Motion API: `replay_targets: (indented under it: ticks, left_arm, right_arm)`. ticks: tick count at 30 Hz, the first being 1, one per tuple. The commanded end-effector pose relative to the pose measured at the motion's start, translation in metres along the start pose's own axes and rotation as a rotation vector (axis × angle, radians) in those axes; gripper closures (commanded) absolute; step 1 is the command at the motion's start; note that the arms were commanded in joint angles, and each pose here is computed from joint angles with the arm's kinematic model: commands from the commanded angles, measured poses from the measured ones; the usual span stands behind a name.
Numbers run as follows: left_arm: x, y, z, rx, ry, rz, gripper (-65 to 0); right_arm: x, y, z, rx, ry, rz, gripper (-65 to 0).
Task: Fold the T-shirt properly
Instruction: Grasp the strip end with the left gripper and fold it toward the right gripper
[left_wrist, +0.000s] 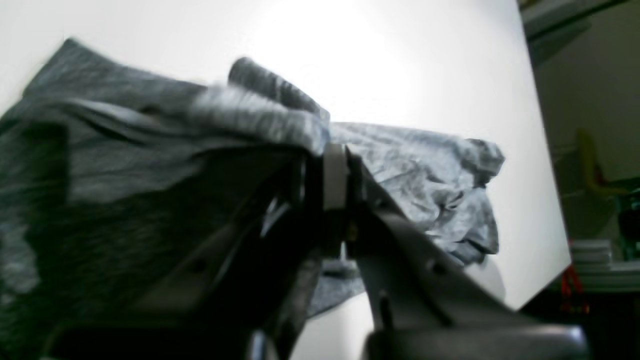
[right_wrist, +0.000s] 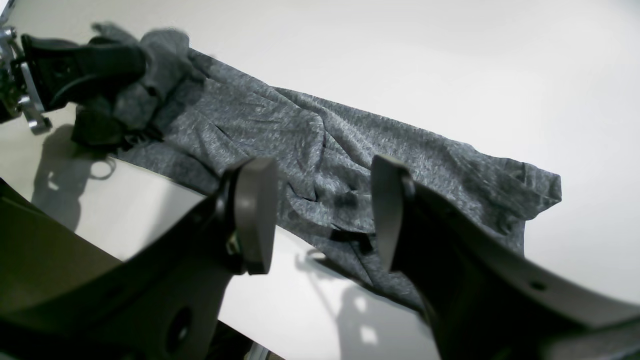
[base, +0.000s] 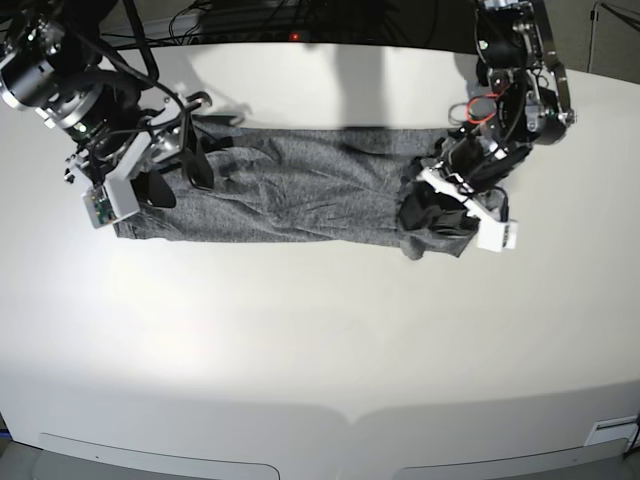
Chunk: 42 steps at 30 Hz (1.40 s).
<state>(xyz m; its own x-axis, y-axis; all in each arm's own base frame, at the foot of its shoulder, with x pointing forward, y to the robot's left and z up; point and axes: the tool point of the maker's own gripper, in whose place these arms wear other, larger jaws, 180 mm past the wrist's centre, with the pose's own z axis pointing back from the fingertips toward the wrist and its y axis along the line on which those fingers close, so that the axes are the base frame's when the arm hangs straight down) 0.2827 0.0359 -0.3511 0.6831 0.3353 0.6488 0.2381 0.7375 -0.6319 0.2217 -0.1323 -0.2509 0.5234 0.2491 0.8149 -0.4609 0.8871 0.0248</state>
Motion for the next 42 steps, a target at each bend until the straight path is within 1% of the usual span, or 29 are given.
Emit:
replay_targets:
  ticks: [1,3,5,6,8,10,17,18,20,22,23,25,26,27,30,33,35,36,38,40,42]
  left_arm:
    - [0.013,-0.014,-0.003,-0.046,-0.046,-0.013,0.0]
    - [0.012,-0.024,-0.007,-0.074,-0.047,-0.024,0.0]
    - [0.007,-0.036,-0.012,-0.105,-0.024,-0.04,0.0]
    - [0.003,-0.039,-0.015,-0.106,-0.008,-0.056,0.0]
    - [-0.005,-0.037,-0.019,-0.072,0.03,-0.116,0.0]
    - [-0.007,-0.031,-0.021,-0.031,0.042,-0.156,0.0]
    - [-0.007,-0.031,-0.02,-0.031,0.042,-0.158,0.0]
    - [-0.007,-0.031,-0.02,-0.035,0.042,-0.162,-2.5]
    - [-0.007,-0.034,-0.02,-0.051,0.042,-0.178,-18.0]
    - [-0.006,-0.037,-0.02,-0.065,0.036,-0.171,-30.7]
    - [-0.005,-0.039,-0.02,-0.076,0.03,-0.162,-34.9]
    - [-0.003,-0.044,-0.02,-0.101,0.017,-0.141,-39.4]
    - [-0.002,-0.046,-0.02,-0.112,0.013,-0.138,-39.8]
    - [-0.002,-0.049,-0.019,-0.133,0.01,-0.157,-39.8]
    - [0.003,-0.061,-0.017,-0.2,0.002,-0.261,-39.8]
    - [0.024,-0.057,-0.013,-0.184,-0.018,-0.345,-39.7]
    - [0.04,-0.047,-0.008,-0.131,-0.017,-0.443,-39.7]
    - [0.046,-0.039,-0.004,-0.1,-0.008,-0.491,-39.7]
    - [0.053,-0.023,0.004,-0.048,0.017,-0.565,-39.7]
    - [0.053,-0.004,0.012,0.004,0.059,-0.614,-39.7]
    - [0.047,0.017,0.023,0.056,0.11,-0.645,-39.7]
  right_arm:
    - [0.012,0.003,0.002,0.014,-0.051,0.016,-30.5]
    - [0.012,0.003,0.002,0.014,-0.051,0.016,-30.5]
    - [0.012,0.003,0.002,0.014,-0.05,0.016,-30.5]
    - [0.012,0.003,0.002,0.014,-0.05,0.016,-30.5]
    - [0.011,0.003,0.002,0.014,-0.049,0.016,-30.5]
    - [0.011,0.003,0.002,0.014,-0.046,0.016,-30.5]
    - [0.011,0.003,0.002,0.014,-0.047,0.016,-30.5]
    - [0.011,0.003,0.002,0.014,-0.047,0.016,-30.5]
    - [0.011,0.003,0.002,0.014,-0.048,0.016,-30.6]
    - [0.012,0.003,0.002,0.014,-0.053,0.016,-30.6]
    - [0.014,0.003,0.002,0.014,-0.06,0.016,-30.6]
    - [0.017,0.003,0.003,0.014,-0.082,0.016,-30.6]
    - [0.021,0.003,0.003,0.013,-0.101,0.015,-30.6]
    - [0.026,0.003,0.004,0.014,-0.127,0.015,-30.6]
    - [0.046,0.002,0.006,0.011,-0.23,0.021,-30.6]
    - [0.073,-0.002,0.009,0.001,-0.34,0.042,-30.6]
    - [0.093,-0.003,0.012,0.011,-0.412,0.039,-30.5]
    - [0.102,0.0,0.015,0.041,-0.45,0.019,-30.5]
    - [0.117,0.016,0.021,0.152,-0.516,-0.013,-30.5]
    - [0.129,0.034,0.031,0.274,-0.577,-0.04,-30.5]
    - [0.137,0.051,0.039,0.363,-0.633,-0.028,-30.5]
